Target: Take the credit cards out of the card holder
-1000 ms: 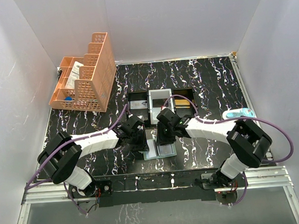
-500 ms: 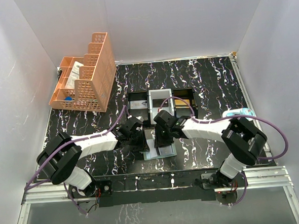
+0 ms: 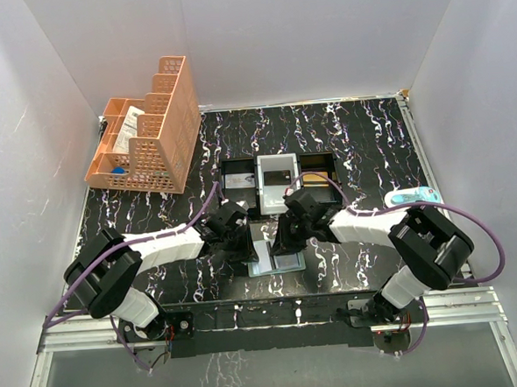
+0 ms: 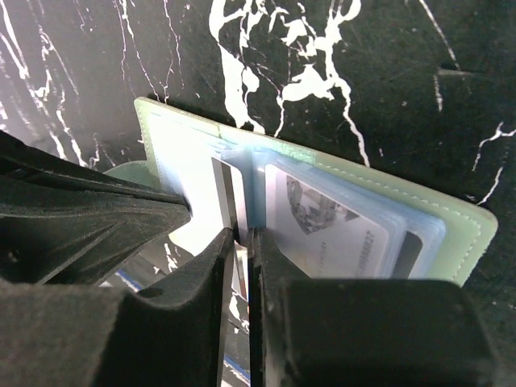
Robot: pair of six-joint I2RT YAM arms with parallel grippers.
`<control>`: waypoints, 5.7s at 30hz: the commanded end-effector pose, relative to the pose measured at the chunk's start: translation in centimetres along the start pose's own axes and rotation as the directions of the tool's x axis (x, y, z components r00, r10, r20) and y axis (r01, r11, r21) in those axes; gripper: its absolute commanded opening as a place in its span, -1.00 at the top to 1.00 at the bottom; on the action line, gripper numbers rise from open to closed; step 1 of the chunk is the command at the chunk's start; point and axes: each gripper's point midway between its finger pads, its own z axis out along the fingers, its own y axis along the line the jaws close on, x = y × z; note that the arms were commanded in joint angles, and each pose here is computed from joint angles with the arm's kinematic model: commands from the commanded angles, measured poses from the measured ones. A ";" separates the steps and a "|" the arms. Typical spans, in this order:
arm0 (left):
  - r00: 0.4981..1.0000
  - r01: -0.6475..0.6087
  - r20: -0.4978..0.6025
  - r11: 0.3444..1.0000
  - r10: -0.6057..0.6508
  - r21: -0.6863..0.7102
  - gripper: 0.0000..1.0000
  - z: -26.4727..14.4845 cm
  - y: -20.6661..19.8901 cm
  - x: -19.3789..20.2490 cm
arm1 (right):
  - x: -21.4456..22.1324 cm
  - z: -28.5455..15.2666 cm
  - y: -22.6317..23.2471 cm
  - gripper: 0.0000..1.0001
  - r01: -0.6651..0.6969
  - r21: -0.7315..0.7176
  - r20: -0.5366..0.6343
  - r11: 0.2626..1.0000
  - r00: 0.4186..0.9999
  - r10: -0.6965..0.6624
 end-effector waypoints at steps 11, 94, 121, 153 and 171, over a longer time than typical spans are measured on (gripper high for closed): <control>0.992 -0.055 -0.124 0.968 0.025 -0.246 0.95 -0.2 6.0 3.3 | -1.2 -2.8 3.8 1.00 0.007 -0.388 -0.011 0.922 1.000 -0.013; 0.999 -0.046 -0.033 0.991 0.042 -0.129 0.86 0.3 3.0 1.4 | -1.8 -1.8 1.8 1.00 -0.134 -0.254 0.168 0.958 0.969 0.181; 0.901 0.132 0.433 0.932 0.030 -0.338 -0.97 -12.3 8.8 -6.5 | -9.8 -15.1 8.4 1.00 0.713 0.050 0.773 0.699 0.415 -0.479; 0.883 0.132 0.455 0.871 0.113 -0.474 -0.97 -17.2 13.5 -10.3 | -21.8 -2.0 14.1 1.00 0.890 0.447 0.226 -0.090 -0.210 -0.951; 0.872 0.138 0.474 0.869 0.121 -0.476 -0.97 -17.6 13.5 -10.8 | -25.2 2.9 12.2 1.00 0.839 0.459 0.006 -0.293 -0.332 -0.943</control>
